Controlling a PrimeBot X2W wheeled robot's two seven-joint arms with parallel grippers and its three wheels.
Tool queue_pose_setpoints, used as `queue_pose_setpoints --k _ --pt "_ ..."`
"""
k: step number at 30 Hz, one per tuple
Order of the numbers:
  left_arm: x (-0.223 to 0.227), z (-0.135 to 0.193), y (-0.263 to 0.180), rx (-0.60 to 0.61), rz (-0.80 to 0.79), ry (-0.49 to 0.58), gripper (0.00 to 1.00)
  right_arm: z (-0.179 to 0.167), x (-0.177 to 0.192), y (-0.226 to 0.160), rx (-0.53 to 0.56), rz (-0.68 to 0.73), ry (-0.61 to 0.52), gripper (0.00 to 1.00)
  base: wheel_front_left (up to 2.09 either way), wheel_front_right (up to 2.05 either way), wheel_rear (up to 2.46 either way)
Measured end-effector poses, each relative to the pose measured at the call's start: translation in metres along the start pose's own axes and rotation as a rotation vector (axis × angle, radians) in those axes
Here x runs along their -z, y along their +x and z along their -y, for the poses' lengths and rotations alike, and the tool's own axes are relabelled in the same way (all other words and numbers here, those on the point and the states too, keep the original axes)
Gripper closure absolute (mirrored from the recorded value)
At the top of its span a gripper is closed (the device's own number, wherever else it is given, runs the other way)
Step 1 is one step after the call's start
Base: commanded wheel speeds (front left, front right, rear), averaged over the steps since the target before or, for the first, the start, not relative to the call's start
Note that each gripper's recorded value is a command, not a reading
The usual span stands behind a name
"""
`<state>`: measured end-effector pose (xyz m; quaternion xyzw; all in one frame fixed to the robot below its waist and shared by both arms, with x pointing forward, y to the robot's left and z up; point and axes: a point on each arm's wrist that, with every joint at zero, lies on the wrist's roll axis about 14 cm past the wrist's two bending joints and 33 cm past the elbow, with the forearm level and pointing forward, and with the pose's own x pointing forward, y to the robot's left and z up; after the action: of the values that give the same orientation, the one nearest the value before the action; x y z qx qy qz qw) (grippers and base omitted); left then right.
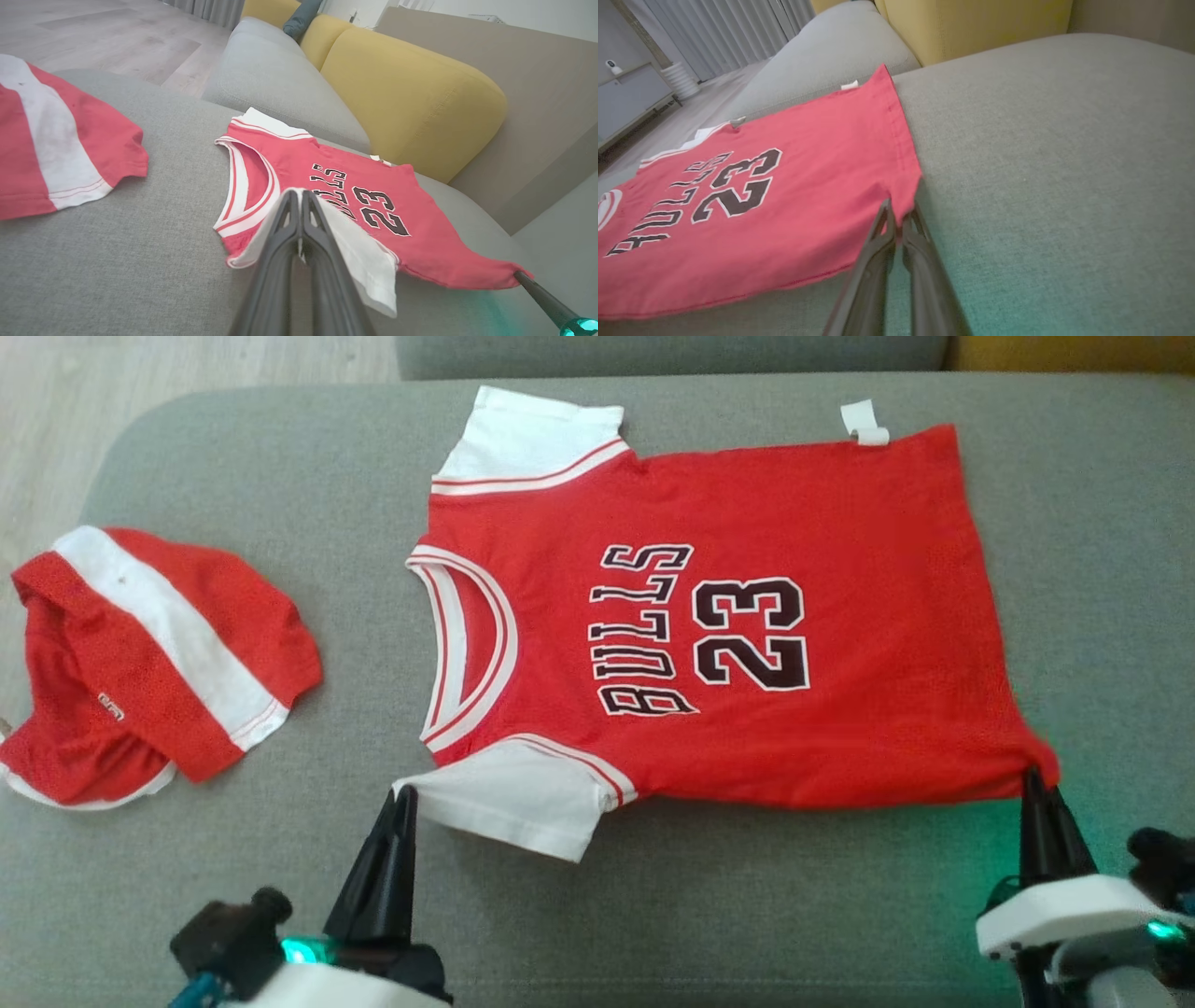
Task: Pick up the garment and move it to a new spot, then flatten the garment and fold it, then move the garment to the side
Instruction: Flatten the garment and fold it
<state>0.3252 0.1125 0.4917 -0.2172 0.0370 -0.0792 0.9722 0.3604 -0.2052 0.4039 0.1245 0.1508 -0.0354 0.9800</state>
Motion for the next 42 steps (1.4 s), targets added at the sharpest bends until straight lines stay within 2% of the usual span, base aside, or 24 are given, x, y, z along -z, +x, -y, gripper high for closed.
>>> queue_pose_setpoints --k 9,17,22,26,32,33,35,37,38,39,40,41,42 --pt "0.010 -0.011 0.025 -0.009 -0.010 -0.002 1.00 -0.003 0.014 0.022 0.003 -0.058 0.021 1.00 0.00 0.00 0.00" --pt "-0.012 -0.009 0.086 0.040 0.081 0.037 1.00 -0.010 0.000 0.054 -0.005 -0.018 0.059 1.00 0.00 0.00 0.00" --pt "0.004 -0.016 0.125 0.051 0.040 0.070 1.00 -0.010 -0.005 0.082 0.003 -0.009 0.070 1.00 0.00 0.00 0.00" --pt "0.022 -0.020 0.141 0.052 -0.006 0.078 1.00 -0.009 0.002 0.095 0.009 -0.035 0.069 1.00 0.00 0.00 0.00" --pt "0.025 -0.028 0.157 0.041 -0.014 0.090 1.00 -0.013 0.003 0.108 0.003 -0.030 0.061 1.00 0.00 0.00 0.00" --pt "0.026 -0.029 0.159 0.040 -0.018 0.096 1.00 -0.014 0.004 0.110 0.001 -0.033 0.061 0.94 0.00 0.00 0.00" --pt "0.027 -0.028 0.161 0.046 -0.022 0.103 1.00 -0.014 0.003 0.112 0.001 -0.029 0.061 0.69 0.00 0.00 0.00" --pt "0.026 -0.029 0.165 0.045 -0.019 0.107 1.00 -0.014 0.003 0.113 0.002 -0.023 0.062 0.00 0.00 0.00 0.00" --pt "0.025 -0.029 0.168 0.044 -0.016 0.108 1.00 -0.014 0.001 0.115 0.002 -0.019 0.062 0.00 0.00 0.00 0.00" --pt "0.024 -0.029 0.169 0.043 -0.015 0.114 0.82 -0.015 0.000 0.116 0.001 -0.015 0.062 0.00 0.00 0.00 0.00" --pt "0.024 -0.029 0.171 0.044 -0.014 0.120 0.57 -0.015 -0.003 0.118 0.000 -0.004 0.062 0.00 0.00 0.00 0.00" --pt "0.023 -0.029 0.173 0.044 -0.012 0.124 0.17 -0.016 -0.007 0.120 -0.002 0.007 0.062 0.00 0.00 0.00 0.00" --pt "0.023 -0.029 0.174 0.045 -0.012 0.127 0.17 -0.017 -0.011 0.121 -0.004 0.022 0.062 0.00 0.00 0.00 0.00"
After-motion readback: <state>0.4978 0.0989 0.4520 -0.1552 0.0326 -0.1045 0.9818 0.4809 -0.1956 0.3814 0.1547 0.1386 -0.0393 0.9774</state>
